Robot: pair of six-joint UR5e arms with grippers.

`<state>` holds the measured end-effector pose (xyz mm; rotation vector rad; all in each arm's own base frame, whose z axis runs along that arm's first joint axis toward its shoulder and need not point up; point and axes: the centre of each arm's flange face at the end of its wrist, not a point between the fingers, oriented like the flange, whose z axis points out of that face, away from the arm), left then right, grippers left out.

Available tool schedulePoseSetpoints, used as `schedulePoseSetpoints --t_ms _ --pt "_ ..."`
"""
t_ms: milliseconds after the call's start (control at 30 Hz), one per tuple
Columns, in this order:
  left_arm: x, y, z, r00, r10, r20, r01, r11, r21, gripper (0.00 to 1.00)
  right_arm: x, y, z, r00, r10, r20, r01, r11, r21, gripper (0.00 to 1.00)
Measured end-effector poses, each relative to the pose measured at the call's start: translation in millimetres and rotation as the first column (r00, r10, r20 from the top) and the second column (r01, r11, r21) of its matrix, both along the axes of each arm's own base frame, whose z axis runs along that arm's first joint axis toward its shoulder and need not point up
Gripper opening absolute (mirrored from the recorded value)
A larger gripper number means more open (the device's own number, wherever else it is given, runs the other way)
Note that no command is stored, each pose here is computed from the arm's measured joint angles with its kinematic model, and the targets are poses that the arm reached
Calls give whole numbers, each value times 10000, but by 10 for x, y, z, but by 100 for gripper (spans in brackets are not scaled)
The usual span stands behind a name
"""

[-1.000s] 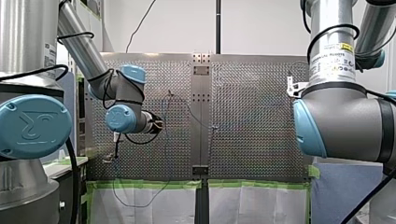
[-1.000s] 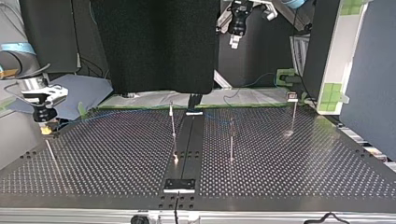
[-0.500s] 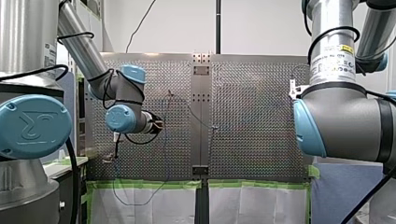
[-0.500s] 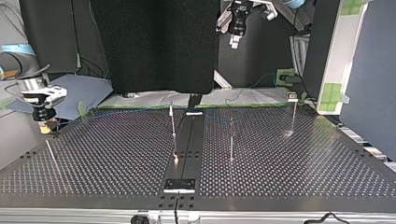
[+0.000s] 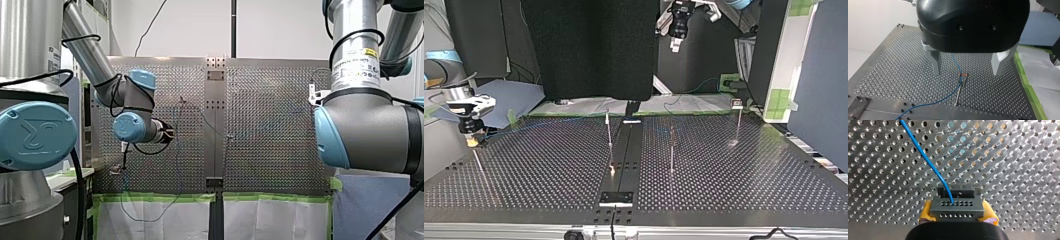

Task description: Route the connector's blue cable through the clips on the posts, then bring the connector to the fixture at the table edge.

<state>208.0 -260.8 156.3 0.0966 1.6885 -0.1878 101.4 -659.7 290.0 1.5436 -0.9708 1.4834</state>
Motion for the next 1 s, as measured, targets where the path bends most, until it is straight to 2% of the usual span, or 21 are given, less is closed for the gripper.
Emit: schedulePoseSetpoints --t_ms 533,1000 --pt "1 2 -4 10000 11 -4 -11 10000 42 100 -19 -7 2 9992 -13 -391 6 9998 -199 0" --pt "17 14 -7 10000 67 -10 -67 10000 54 100 34 -5 2 9988 65 -477 -78 9996 -280 0"
